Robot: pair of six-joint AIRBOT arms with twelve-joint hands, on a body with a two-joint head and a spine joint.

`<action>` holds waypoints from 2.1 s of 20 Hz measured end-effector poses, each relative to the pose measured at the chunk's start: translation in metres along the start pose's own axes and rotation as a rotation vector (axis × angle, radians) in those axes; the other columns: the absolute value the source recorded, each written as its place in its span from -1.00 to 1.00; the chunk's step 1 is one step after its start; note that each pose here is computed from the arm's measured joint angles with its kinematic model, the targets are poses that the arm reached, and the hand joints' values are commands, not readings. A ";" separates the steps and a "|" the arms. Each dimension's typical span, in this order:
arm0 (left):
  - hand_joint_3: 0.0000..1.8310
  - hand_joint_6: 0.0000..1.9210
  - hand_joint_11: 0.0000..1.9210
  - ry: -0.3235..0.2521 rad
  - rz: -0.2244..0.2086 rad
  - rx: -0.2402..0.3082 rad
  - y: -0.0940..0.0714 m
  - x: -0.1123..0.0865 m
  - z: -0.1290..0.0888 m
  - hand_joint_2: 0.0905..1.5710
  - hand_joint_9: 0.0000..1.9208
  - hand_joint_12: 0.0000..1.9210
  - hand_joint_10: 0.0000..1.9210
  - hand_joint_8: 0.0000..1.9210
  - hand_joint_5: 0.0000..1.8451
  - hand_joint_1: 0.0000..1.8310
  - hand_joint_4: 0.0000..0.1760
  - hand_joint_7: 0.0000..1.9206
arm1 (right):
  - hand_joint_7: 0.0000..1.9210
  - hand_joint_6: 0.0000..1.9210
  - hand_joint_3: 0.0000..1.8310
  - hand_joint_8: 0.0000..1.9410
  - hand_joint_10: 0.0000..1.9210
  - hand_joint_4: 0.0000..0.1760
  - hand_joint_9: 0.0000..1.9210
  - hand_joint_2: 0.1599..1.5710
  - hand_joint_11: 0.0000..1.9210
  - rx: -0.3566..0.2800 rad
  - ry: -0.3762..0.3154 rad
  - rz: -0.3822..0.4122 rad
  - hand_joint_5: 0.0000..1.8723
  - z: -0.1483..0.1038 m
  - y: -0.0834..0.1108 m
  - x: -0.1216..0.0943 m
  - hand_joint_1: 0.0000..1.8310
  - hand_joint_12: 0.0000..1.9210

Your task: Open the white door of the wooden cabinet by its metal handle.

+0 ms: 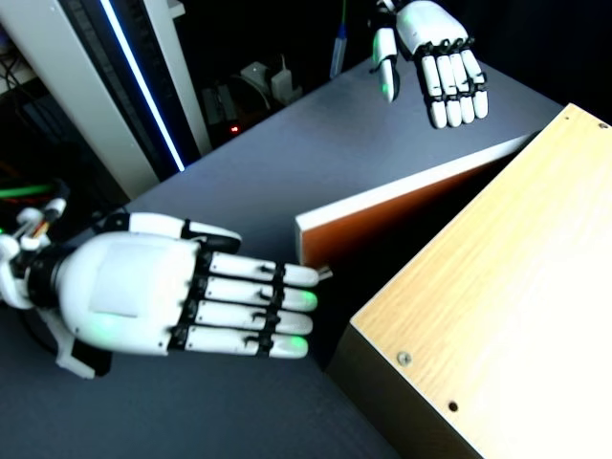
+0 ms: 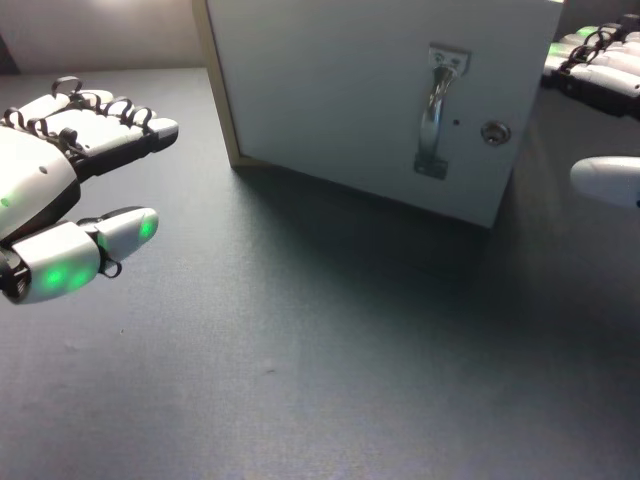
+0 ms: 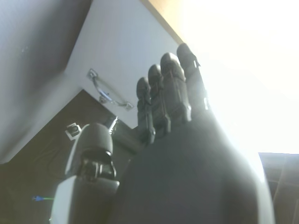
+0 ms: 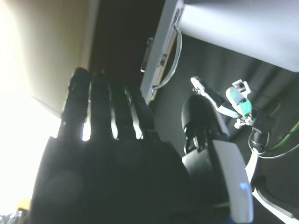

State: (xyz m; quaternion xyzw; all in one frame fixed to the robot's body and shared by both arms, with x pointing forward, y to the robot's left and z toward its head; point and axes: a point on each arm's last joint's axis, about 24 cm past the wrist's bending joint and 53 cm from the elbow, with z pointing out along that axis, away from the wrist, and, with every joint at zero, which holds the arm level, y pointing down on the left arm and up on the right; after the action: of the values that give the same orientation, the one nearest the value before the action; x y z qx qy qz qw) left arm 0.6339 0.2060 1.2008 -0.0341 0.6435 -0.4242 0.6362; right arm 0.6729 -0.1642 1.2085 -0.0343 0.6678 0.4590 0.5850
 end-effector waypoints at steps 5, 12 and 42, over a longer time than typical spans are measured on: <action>-1.00 -1.00 -0.89 -0.001 -0.013 -0.014 0.004 0.000 -0.003 0.89 -0.74 -0.72 -0.99 -1.00 -0.71 -0.89 -1.00 -0.71 | -1.00 -1.00 -1.00 -1.00 -1.00 -1.00 -1.00 0.84 -1.00 -0.031 -0.013 -0.001 -1.00 -0.003 0.011 -0.004 -0.76 -1.00; -1.00 -1.00 -0.89 -0.010 -0.017 -0.007 0.003 -0.002 -0.003 0.89 -0.74 -0.72 -1.00 -1.00 -0.70 -0.88 -1.00 -0.70 | -1.00 -1.00 -1.00 -1.00 -1.00 -1.00 -1.00 0.79 -1.00 -0.077 -0.002 0.001 -1.00 -0.003 0.025 0.002 -0.79 -1.00; -0.99 -1.00 -1.00 -0.037 -0.067 -0.037 0.014 -0.005 -0.022 0.89 -0.77 -0.59 -1.00 -1.00 -0.66 -0.89 -1.00 -0.70 | -1.00 -1.00 -1.00 -1.00 -1.00 -1.00 -1.00 0.76 -1.00 -0.280 0.092 0.107 -1.00 0.009 0.082 0.052 -0.66 -1.00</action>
State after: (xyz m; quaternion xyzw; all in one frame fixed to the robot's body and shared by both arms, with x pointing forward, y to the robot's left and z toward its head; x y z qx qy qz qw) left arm 0.6232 0.2294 1.1928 -0.0755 0.6378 -0.4326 0.6327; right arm 0.6161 -0.0855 1.2138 -0.1011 0.6242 0.5761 0.5179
